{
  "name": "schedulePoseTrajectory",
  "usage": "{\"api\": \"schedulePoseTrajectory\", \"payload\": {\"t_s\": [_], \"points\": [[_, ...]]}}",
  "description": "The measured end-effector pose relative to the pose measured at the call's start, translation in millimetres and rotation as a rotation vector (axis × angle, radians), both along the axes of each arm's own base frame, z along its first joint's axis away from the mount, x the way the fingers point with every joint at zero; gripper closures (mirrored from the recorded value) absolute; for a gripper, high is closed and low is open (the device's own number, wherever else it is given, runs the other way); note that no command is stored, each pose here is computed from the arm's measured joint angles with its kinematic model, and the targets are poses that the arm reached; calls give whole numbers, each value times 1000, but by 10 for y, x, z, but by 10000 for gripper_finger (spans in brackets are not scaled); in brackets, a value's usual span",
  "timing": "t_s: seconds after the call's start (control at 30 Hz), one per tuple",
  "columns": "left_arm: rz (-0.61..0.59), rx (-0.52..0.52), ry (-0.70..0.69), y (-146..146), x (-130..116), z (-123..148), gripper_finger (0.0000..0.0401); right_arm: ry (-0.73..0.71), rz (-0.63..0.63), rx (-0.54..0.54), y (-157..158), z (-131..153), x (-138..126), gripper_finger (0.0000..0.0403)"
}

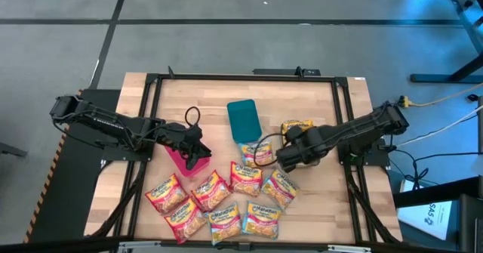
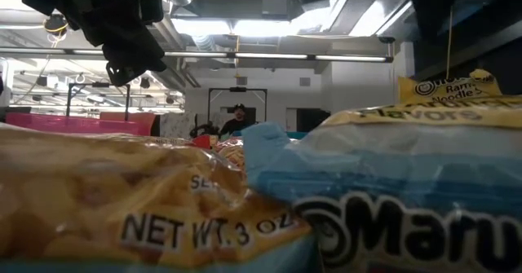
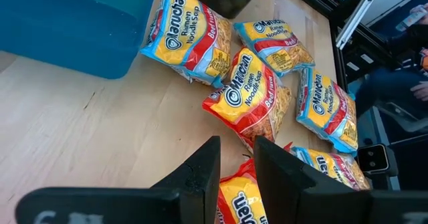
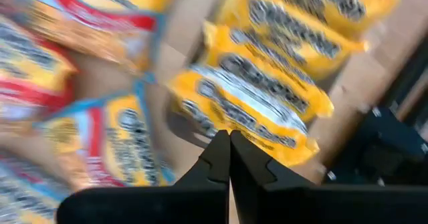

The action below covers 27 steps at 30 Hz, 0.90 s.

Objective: Sort Maruchan noodles
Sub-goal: Put the blue noodle pack into the blue bin

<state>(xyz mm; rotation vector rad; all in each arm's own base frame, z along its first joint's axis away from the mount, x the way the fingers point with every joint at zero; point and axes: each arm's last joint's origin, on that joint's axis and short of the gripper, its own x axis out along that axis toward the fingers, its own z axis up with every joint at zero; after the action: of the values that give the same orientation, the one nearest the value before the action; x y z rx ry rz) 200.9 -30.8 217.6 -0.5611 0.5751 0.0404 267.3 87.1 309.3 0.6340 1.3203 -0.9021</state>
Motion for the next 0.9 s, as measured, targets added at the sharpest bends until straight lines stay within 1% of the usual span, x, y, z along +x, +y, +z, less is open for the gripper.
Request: {"api": "schedulePoseTrajectory", "payload": {"t_s": [0.17, 0.37, 0.47, 0.6, 0.67, 0.77, 0.83, 0.9], "points": [[0, 0, 0, 0, 0, 0, 316, -133, 59, -5, 14, 247, 82, 398], [0, 0, 0, 0, 0, 0, 316, -270, 148, 2, 52, 302, 214, 398], [0, 0, 1, 0, -1, -1, 316, -301, 210, 2, 69, 305, 262, 398], [-1, 3, 21, 1, -11, -17, 316, -289, 262, -13, 67, 303, 262, 398], [-4, 3, 37, 2, -19, -30, 316, -277, 275, -61, 51, 302, 251, 398], [-1, 2, 31, 9, -15, -26, 316, -241, 254, -194, -3, 301, 205, 398], [14, 3, 30, 33, -12, -24, 316, -206, 209, -287, -64, 321, 134, 398], [46, 11, 26, 77, -7, -21, 316, -173, 151, -352, -139, 357, 45, 398]]}}
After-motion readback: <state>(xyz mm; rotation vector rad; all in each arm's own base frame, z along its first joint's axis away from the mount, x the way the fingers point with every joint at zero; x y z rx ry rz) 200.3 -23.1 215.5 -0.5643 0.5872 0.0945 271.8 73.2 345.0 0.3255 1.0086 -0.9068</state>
